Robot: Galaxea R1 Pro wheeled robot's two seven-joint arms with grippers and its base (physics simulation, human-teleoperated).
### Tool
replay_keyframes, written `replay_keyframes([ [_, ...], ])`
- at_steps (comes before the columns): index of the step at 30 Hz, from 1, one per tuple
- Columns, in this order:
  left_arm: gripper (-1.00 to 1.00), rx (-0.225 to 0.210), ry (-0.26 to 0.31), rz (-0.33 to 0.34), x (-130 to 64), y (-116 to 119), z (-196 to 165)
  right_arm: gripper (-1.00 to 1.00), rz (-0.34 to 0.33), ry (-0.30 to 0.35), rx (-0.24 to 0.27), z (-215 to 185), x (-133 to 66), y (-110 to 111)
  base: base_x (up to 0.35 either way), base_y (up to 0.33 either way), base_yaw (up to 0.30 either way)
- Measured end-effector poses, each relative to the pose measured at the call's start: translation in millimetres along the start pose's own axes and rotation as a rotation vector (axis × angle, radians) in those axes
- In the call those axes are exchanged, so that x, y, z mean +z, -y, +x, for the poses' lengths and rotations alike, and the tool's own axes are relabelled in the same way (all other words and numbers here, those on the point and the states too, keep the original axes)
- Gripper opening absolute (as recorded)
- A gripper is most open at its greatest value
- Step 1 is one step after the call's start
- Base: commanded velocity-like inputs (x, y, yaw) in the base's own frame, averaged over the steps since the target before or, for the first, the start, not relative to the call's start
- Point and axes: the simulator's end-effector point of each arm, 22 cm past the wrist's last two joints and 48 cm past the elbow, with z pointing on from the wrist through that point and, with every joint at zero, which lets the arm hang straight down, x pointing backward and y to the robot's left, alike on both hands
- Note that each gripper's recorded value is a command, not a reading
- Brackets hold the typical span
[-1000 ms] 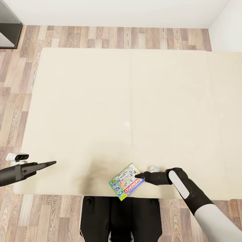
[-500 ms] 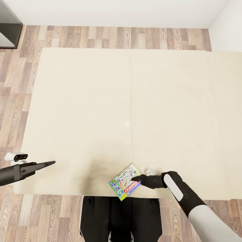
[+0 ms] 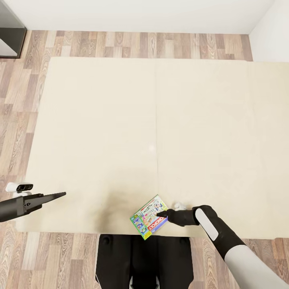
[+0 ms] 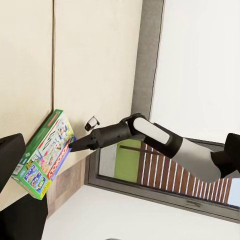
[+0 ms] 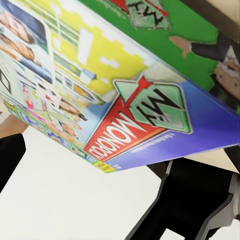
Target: Put all the toys in the child's room - the three board games (two on the bed and one on the table), the two jigsaw puzzles on the table, and the tennis ball on the table - inside the toy box on the table in the child's room.
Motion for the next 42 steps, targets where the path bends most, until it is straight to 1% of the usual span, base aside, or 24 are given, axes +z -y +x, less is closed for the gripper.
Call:
replay_keyframes([
  [8,1.00,0.000,0.001,0.001,0.2,0,0,1.00,-0.003,-0.003,0.005,1,1.8,-1,0.000,0.000,0.000],
  [18,1.00,0.000,0.001,0.003,0.3,0,0,1.00,-0.035,-0.012,0.004,6,12.1,-21,0.000,0.000,0.000],
  [31,1.00,0.000,0.001,0.003,0.2,0,0,1.00,-0.043,-0.013,0.006,8,13.6,-25,0.000,0.000,0.000],
  [34,1.00,0.000,0.001,0.003,0.3,1,0,1.00,-0.054,-0.014,0.004,8,16.3,-32,0.000,0.000,0.000],
  [38,1.00,0.000,0.000,0.002,0.1,0,0,1.00,-0.089,-0.019,-0.003,9,25.2,-55,0.000,0.000,0.000],
  [42,1.00,-0.001,0.000,0.003,0.3,0,0,1.00,-0.107,-0.002,-0.024,-6,24.6,-72,0.000,0.000,0.000],
])
